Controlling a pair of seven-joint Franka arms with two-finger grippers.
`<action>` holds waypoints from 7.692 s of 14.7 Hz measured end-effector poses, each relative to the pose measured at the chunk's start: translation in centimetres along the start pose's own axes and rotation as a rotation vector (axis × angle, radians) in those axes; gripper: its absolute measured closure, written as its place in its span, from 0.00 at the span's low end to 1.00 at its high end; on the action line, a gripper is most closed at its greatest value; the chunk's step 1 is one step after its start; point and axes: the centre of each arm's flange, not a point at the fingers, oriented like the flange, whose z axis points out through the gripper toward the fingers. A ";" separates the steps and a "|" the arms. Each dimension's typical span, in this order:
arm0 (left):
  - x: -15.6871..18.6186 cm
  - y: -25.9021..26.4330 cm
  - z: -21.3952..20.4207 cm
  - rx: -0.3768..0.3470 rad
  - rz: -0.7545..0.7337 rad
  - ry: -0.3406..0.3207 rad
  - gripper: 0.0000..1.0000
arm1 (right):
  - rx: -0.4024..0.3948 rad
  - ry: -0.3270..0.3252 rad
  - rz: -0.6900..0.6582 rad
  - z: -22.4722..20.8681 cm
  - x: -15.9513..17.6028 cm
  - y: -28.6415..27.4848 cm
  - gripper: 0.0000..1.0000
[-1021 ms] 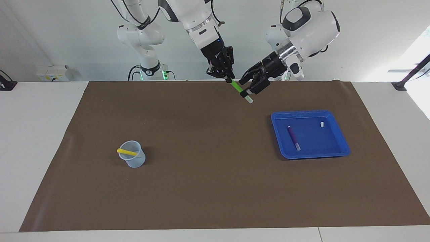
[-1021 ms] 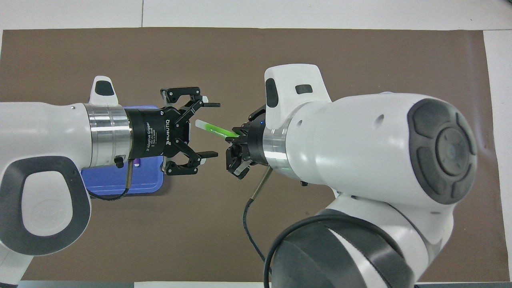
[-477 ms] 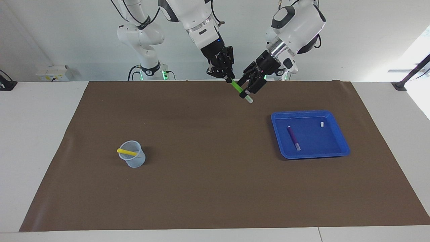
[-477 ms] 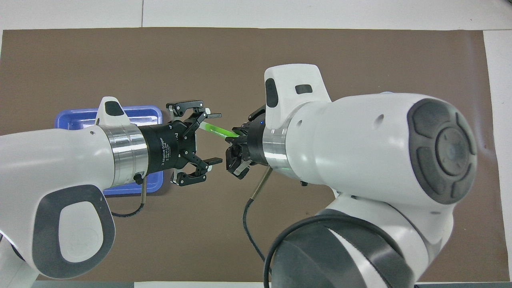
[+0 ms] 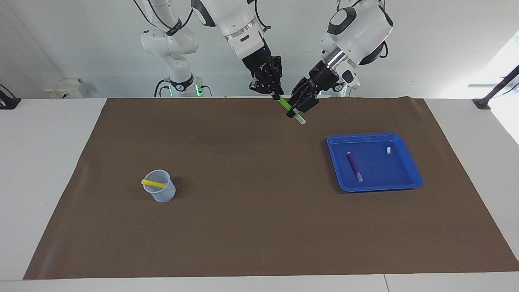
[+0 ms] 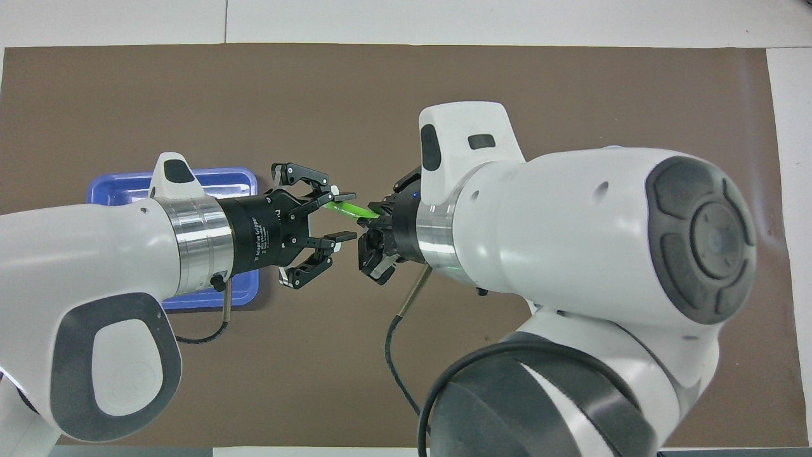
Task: Right arm passes pens to left for tray arrangement
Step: 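Place the green pen in the tray while the right gripper returns to cup, then grasp the yellow pen in the cup with the right gripper, then lift the yellow pen toward center while the left gripper reaches over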
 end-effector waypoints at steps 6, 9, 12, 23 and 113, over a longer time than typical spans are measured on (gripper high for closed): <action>0.2 0.1 -0.1 -0.008 0.009 0.006 0.82 | 0.006 -0.001 -0.007 0.1 0.2 -0.2 0.83; 0.2 0.1 -0.1 -0.010 0.013 0.007 0.82 | 0.007 0.000 -0.007 0.1 0.2 -0.2 0.83; 0.3 0.2 -0.2 -0.016 0.012 0.008 0.82 | 0.007 0.001 -0.006 0.1 0.2 -0.1 0.78; 11.2 3.1 -5.3 -0.004 0.271 0.110 0.82 | -0.048 -0.052 0.131 -3.1 -3.5 8.0 0.00; -4.6 5.8 1.7 -0.031 -0.288 0.275 0.00 | -0.009 0.139 2.197 1.7 -0.3 3.5 0.82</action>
